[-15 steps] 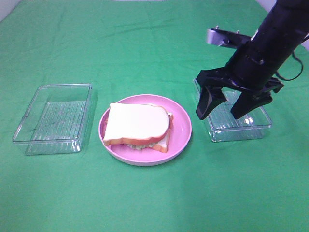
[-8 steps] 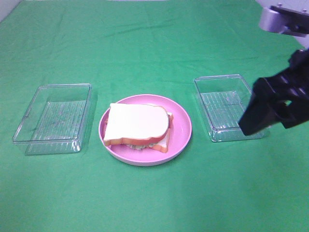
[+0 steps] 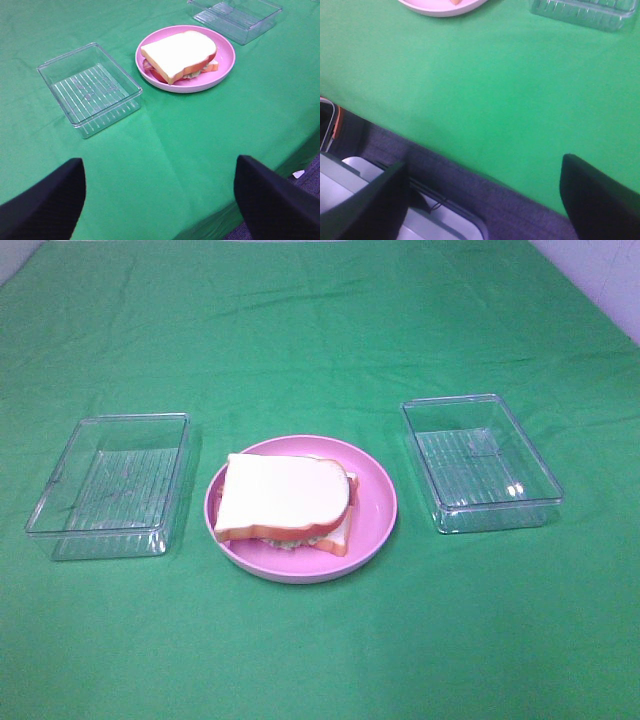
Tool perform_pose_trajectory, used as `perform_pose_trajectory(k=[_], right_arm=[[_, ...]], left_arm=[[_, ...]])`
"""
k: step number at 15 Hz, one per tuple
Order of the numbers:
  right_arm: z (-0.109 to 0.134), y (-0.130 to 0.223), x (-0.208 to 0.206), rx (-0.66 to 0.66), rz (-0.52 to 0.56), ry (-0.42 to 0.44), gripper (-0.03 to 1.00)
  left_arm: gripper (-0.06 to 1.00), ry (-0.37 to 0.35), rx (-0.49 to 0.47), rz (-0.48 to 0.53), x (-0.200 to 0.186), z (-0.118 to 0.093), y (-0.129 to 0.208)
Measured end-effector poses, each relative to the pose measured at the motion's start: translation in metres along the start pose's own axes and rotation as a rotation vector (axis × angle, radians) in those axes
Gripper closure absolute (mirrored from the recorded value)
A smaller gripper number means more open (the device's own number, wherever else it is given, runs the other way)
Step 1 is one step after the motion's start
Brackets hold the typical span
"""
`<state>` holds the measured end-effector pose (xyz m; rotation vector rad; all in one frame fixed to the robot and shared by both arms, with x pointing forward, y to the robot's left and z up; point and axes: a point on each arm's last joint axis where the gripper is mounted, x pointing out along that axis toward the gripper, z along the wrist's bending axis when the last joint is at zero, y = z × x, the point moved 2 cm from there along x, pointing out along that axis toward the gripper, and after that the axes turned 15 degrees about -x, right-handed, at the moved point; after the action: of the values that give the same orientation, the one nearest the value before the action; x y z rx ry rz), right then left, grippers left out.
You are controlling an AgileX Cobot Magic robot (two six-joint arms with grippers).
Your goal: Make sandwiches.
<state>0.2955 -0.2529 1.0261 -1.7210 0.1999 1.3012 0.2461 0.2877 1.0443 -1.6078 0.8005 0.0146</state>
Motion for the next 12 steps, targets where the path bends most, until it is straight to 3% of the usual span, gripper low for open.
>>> perform_pose_trajectory(k=[3,7,12], right_arm=[[0.014,0.023,-0.026,-0.122,-0.199,0.091,0.20],[0.011,0.034,-0.034,-0.107,-0.252,0.188,0.20],[0.007,0.035,-0.034,-0.069,-0.244,0.214,0.20]], left_arm=[[0.17,0.000,0.000,0.000,0.000,0.000,0.000],[0.17,0.003,0.002,0.001,0.000,0.000,0.000],[0.17,0.006,0.001,0.001,0.000,-0.001,0.000]])
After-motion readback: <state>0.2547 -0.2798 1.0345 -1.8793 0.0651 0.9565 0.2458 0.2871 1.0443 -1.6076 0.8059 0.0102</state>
